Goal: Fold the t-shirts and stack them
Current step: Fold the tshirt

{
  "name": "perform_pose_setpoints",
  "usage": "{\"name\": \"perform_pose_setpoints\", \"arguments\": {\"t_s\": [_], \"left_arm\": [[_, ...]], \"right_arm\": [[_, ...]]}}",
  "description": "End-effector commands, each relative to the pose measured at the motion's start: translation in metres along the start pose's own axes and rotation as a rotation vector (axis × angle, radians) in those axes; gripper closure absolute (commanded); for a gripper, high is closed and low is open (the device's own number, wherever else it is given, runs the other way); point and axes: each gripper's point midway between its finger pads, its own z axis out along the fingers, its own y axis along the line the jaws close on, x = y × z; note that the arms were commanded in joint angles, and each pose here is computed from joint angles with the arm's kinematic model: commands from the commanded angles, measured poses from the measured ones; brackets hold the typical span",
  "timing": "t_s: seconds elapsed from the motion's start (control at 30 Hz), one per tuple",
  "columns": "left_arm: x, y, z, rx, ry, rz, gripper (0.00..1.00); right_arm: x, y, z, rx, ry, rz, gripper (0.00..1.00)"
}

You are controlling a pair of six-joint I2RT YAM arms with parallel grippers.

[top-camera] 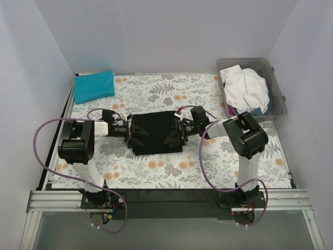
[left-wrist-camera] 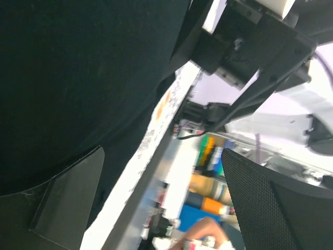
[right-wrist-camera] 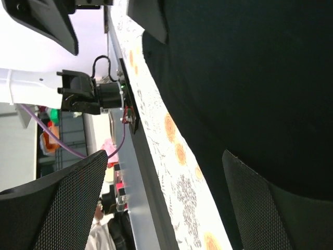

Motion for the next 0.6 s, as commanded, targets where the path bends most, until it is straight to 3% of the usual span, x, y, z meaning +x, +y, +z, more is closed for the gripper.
{"name": "perform_pose_setpoints", "arguments": {"t_s": [0.0,0.17,0.27,0.3,0.37,0.57], "left_arm": [[0.000,-0.008,-0.020,-0.024,-0.013,0.209,0.03],[0.037,-0.076,-0.043,0.103,-0.010,0.461,0.02],[0.058,-0.086,-0.032,0.113,0.050,0.440,0.02],[0.058,-0.087,-0.027,0.121,0.048,0.457,0.02],[0.069,-0.068,-0.016,0.106,0.083,0.320,0.02],[0.041,-0.015,-0.004,0.016,0.015,0.159,0.02]], "right_arm": [[-0.016,0.005,-0.018,0.044,-0.085,-0.088,0.02],[-0.024,0.092,-0.024,-0.080,-0.092,-0.293,0.02],[-0.003,0.109,-0.013,-0.108,-0.046,-0.315,0.02],[0.002,0.107,-0.008,-0.105,-0.033,-0.316,0.02],[0.013,0.097,0.001,-0.095,-0.002,-0.298,0.02],[0.018,0.034,0.013,-0.021,0.035,-0.195,0.02]]}}
